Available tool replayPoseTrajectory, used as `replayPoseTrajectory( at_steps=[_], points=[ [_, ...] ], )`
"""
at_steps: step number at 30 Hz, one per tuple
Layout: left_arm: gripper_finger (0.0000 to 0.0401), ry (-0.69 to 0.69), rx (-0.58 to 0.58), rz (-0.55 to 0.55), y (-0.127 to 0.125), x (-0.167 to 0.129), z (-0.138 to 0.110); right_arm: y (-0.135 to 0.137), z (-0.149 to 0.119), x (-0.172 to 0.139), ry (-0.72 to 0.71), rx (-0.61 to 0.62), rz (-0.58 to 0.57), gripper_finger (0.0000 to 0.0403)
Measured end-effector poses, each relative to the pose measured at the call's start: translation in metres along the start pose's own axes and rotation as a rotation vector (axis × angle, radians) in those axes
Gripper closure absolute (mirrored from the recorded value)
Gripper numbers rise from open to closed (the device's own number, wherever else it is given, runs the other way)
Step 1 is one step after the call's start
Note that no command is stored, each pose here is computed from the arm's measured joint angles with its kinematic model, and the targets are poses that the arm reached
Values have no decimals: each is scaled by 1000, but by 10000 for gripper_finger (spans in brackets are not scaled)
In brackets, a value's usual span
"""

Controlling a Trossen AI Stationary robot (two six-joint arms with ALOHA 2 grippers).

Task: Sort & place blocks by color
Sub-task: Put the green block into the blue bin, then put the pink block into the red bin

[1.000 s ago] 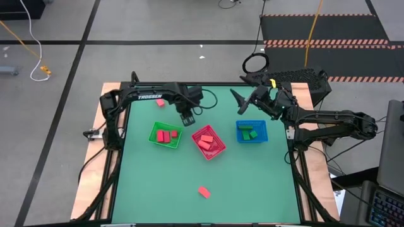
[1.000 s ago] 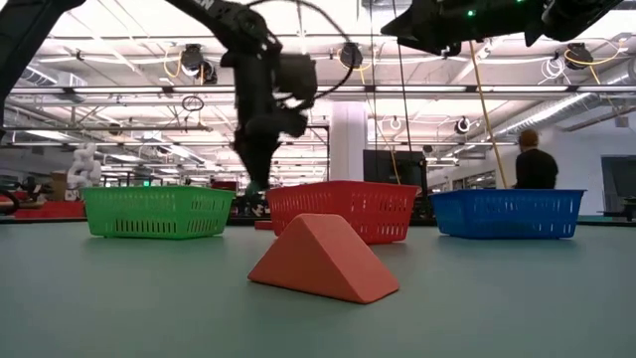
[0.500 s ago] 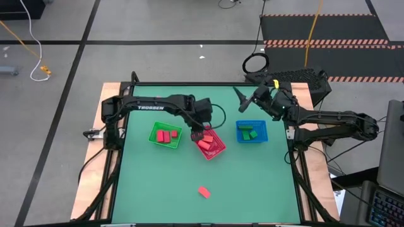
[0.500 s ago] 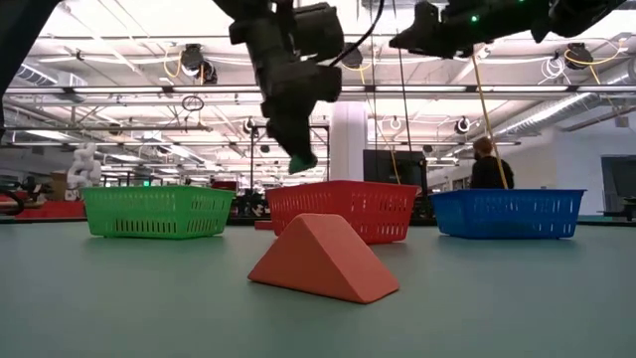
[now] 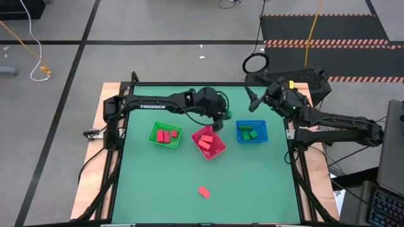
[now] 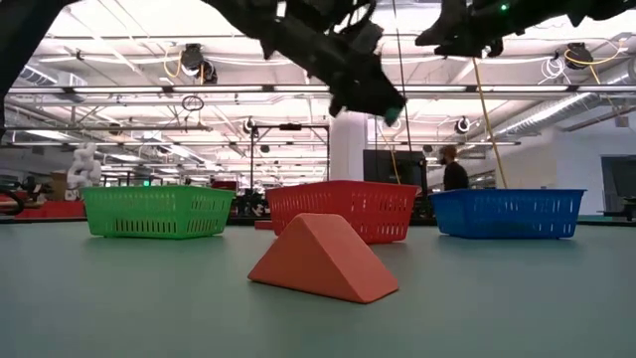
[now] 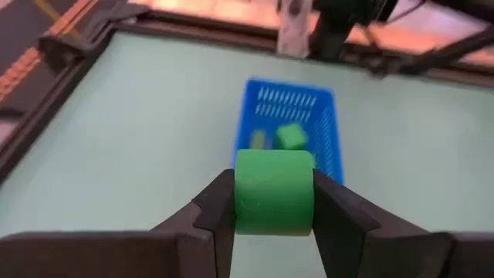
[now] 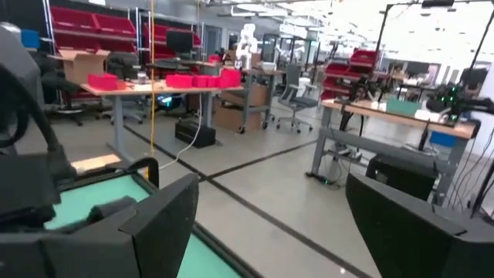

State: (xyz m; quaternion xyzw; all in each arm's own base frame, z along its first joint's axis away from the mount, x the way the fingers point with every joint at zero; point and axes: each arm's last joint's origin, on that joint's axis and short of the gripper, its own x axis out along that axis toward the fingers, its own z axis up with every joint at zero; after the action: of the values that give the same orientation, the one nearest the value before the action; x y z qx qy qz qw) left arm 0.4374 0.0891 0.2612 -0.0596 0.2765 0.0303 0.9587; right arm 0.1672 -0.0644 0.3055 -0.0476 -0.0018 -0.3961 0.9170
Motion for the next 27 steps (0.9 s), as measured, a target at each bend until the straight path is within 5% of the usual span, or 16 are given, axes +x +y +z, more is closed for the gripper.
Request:
replayPoseTrajectory(
  at_steps=[11,18,27],
  points=[
    [271,-215,-53,-126,5,62,-19,-6,-3,-11,63,34,5,83],
    [270,-197,-71,-126,4,75,-30,-7,-2,-12,54,40,7,83],
    [110,-201,-124,-88,6,75,-30,-7,0,-12,40,44,6,83]
  ],
)
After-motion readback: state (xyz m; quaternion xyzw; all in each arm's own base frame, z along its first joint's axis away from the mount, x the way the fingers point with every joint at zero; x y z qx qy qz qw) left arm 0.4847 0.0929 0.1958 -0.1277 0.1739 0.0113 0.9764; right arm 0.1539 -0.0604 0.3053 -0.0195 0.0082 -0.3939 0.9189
